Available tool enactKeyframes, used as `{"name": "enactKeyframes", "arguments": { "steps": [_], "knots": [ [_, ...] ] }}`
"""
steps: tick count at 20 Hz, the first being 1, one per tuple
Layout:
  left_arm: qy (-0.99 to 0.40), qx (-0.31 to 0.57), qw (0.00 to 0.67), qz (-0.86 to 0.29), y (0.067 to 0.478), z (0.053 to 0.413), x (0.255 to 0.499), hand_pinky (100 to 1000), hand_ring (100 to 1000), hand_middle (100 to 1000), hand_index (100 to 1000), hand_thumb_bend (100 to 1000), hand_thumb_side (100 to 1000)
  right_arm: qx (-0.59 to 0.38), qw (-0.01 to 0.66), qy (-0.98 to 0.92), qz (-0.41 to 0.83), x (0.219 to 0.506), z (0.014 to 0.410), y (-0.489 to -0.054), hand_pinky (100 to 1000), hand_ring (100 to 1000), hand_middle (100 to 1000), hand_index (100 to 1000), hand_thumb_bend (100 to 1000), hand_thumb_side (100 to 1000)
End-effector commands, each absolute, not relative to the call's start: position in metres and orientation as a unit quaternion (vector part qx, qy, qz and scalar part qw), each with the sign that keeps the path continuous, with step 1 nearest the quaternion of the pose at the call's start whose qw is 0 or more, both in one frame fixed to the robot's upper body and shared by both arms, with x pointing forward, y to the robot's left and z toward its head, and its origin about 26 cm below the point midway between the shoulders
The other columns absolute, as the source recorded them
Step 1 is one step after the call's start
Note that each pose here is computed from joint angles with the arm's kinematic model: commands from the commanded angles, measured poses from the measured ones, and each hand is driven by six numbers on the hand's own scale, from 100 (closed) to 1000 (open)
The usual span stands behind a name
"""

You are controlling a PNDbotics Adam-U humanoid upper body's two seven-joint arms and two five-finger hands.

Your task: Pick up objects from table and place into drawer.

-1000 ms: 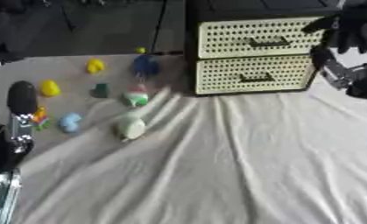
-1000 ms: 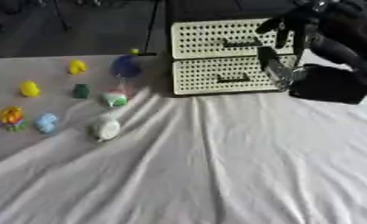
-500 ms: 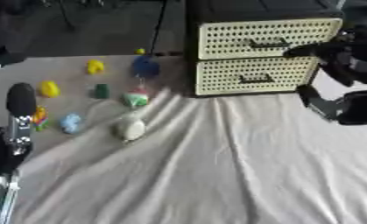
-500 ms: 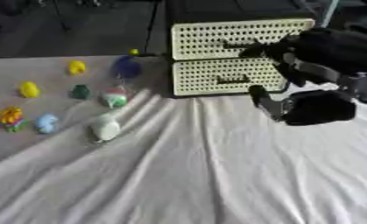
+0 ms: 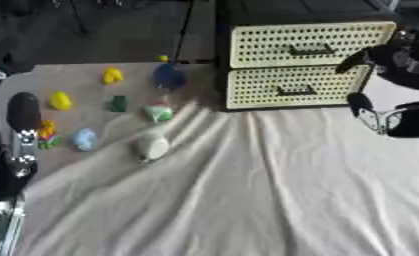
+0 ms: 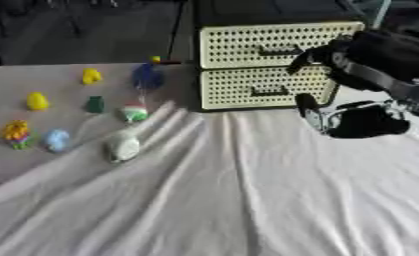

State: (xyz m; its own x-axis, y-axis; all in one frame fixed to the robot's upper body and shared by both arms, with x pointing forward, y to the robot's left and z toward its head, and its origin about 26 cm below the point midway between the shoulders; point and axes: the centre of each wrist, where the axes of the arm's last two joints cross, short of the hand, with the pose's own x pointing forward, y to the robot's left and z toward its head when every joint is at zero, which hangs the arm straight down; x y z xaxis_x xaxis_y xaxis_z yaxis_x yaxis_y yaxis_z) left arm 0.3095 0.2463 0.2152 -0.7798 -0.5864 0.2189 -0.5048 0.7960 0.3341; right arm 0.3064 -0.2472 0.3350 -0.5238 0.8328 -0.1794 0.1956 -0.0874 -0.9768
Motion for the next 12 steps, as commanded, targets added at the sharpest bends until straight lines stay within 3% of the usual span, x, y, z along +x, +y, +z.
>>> {"name": "enactKeyframes", "arguments": {
  "steps": [1,12],
  "knots": [
    [-0.938,0.286,0.145,-0.13,0.244,0.222,0.307,720,875,864,957,292,949,-0.434,0.268,-0.609,0.608,0.31,0.347,-0.249,100,104,100,850,100,387],
    [-0.94,0.278,0.15,-0.132,0.242,0.22,0.307,717,874,862,951,282,951,-0.419,0.322,-0.588,0.612,0.356,0.355,-0.248,100,100,100,880,100,360]
  ]
}}
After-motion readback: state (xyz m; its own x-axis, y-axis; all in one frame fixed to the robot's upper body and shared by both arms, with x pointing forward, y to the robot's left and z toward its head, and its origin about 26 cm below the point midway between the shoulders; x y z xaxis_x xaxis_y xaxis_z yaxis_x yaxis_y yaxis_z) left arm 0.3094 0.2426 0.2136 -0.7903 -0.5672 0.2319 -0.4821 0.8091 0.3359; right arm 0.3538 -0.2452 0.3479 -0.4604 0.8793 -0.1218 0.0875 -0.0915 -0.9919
